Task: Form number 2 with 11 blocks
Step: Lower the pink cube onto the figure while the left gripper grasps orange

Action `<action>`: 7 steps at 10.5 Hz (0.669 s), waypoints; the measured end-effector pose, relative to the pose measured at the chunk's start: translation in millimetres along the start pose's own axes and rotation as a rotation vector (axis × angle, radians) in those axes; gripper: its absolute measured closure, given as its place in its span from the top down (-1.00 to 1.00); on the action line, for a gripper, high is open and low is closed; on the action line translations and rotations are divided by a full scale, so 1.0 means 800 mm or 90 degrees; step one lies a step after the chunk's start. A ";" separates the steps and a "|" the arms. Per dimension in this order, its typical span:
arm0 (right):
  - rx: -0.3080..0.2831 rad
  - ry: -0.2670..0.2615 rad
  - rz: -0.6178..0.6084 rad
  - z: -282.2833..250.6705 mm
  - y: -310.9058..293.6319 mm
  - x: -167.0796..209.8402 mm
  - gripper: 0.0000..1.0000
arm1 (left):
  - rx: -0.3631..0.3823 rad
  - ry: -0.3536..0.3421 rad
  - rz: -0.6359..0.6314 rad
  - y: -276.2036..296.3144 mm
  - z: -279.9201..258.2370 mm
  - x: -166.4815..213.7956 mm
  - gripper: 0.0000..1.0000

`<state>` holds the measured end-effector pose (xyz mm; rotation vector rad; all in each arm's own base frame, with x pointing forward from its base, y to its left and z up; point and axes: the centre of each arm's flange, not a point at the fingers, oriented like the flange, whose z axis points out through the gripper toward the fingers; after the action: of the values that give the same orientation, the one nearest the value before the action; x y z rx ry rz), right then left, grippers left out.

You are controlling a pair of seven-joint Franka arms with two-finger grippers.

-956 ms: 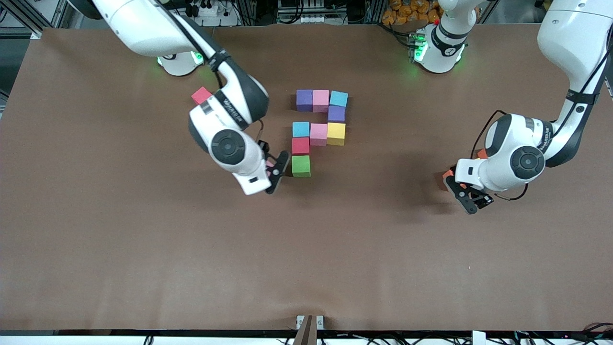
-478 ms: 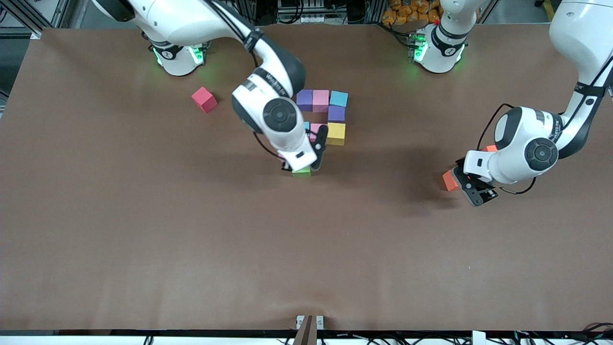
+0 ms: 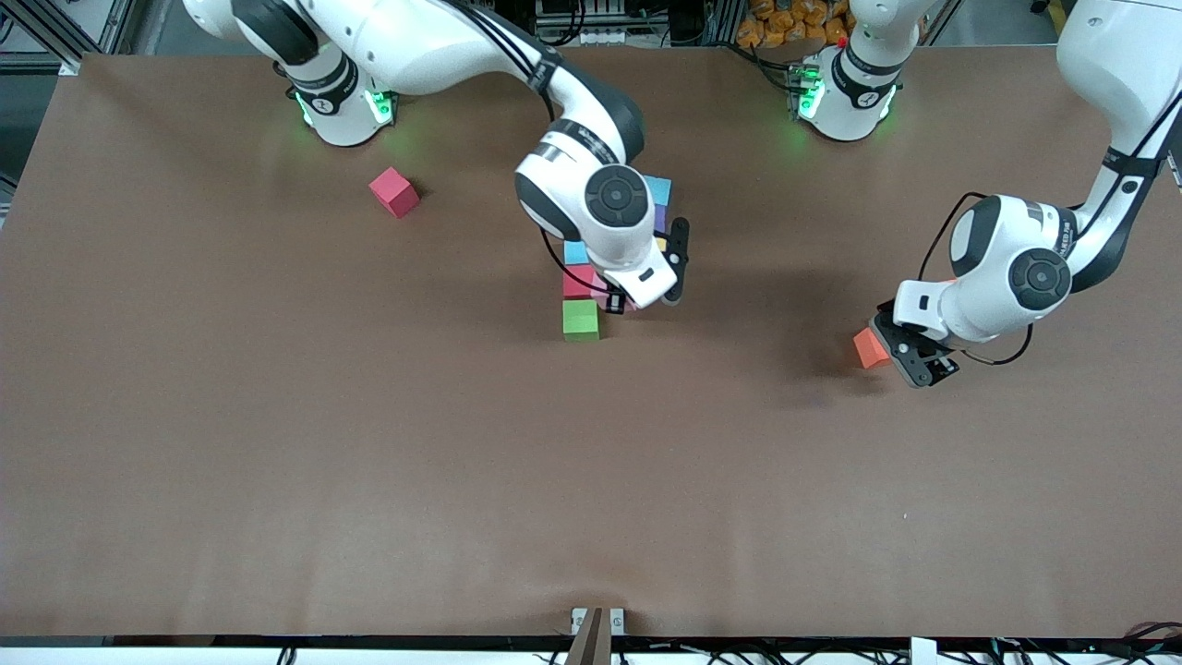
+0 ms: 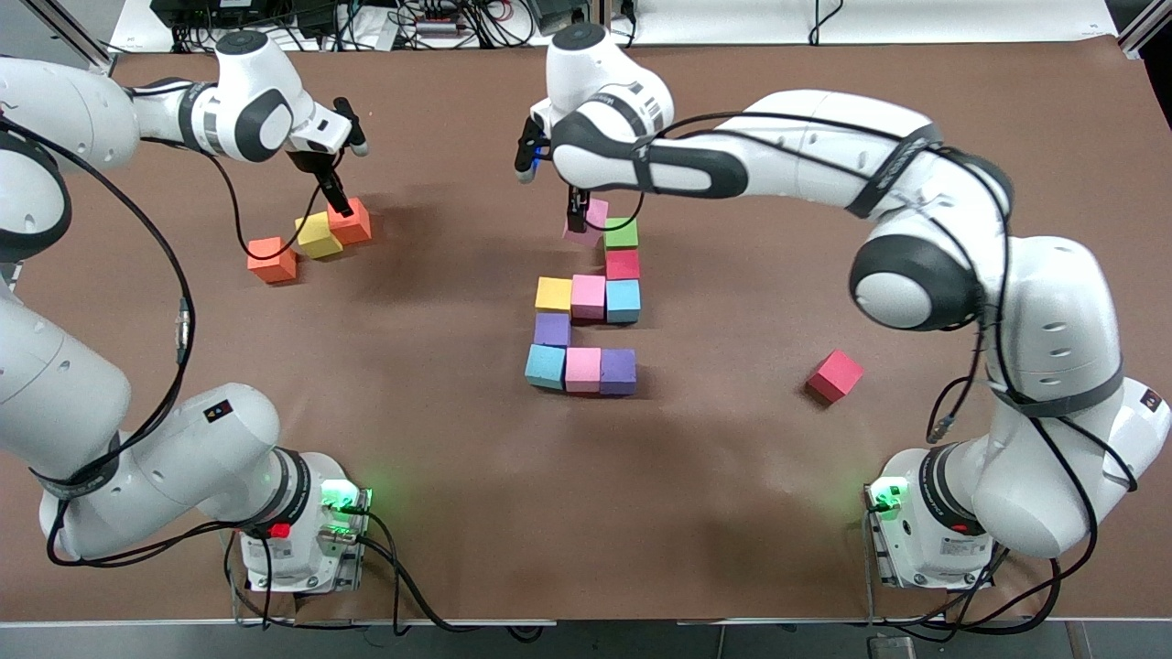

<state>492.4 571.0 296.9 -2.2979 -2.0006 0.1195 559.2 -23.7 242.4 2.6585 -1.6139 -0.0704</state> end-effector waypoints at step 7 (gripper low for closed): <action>-0.023 -0.003 0.008 0.050 0.026 0.009 0.12 | 0.001 -0.023 0.028 0.015 0.014 -0.004 1.00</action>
<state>509.0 575.8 254.7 -2.3344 -2.0067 0.0893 546.5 -26.5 232.0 2.6361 -1.6836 -0.1167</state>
